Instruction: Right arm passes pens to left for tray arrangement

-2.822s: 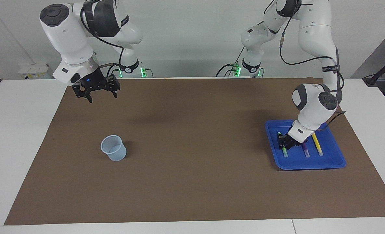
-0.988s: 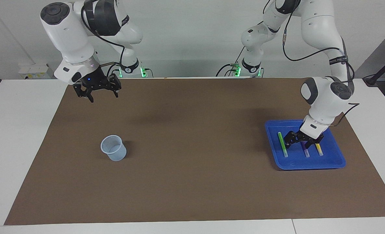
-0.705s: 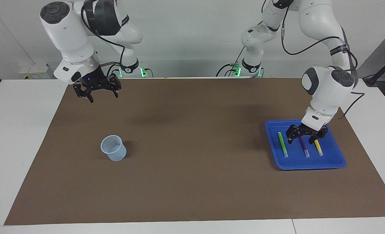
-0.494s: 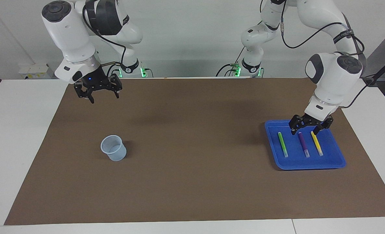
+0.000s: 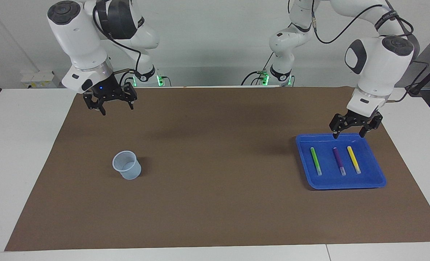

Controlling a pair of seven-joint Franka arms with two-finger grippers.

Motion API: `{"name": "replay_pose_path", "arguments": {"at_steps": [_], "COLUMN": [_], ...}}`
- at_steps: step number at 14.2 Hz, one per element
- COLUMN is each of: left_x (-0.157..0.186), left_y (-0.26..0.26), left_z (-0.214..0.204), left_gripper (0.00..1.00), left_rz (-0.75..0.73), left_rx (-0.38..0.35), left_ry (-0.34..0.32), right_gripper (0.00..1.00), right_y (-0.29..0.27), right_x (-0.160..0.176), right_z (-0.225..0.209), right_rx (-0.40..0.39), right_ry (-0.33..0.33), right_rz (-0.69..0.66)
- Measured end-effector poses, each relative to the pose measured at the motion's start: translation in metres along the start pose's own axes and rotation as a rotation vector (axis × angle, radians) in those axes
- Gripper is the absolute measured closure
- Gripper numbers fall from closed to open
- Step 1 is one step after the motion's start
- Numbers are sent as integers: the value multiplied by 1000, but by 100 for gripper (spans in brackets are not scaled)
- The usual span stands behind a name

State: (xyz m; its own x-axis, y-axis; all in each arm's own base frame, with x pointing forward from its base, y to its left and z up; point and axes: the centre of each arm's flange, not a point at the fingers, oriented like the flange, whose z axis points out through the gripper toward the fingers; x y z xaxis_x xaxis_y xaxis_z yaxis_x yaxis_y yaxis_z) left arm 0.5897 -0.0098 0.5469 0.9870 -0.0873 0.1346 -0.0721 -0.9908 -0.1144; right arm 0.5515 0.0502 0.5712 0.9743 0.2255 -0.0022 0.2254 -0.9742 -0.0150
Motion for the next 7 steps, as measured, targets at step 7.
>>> {"name": "replay_pose_path", "arguments": {"at_steps": [7], "left_x": [-23], "left_y": [8], "left_z": [-38], "left_gripper": [0], "left_rz": [3], "left_rx": [33], "left_ry": [-33], "right_gripper": [0], "right_y": [1], "right_x": [0], "right_z": [-1], "right_rx": [0], "right_ry": [0], "right_rz": [2]}}
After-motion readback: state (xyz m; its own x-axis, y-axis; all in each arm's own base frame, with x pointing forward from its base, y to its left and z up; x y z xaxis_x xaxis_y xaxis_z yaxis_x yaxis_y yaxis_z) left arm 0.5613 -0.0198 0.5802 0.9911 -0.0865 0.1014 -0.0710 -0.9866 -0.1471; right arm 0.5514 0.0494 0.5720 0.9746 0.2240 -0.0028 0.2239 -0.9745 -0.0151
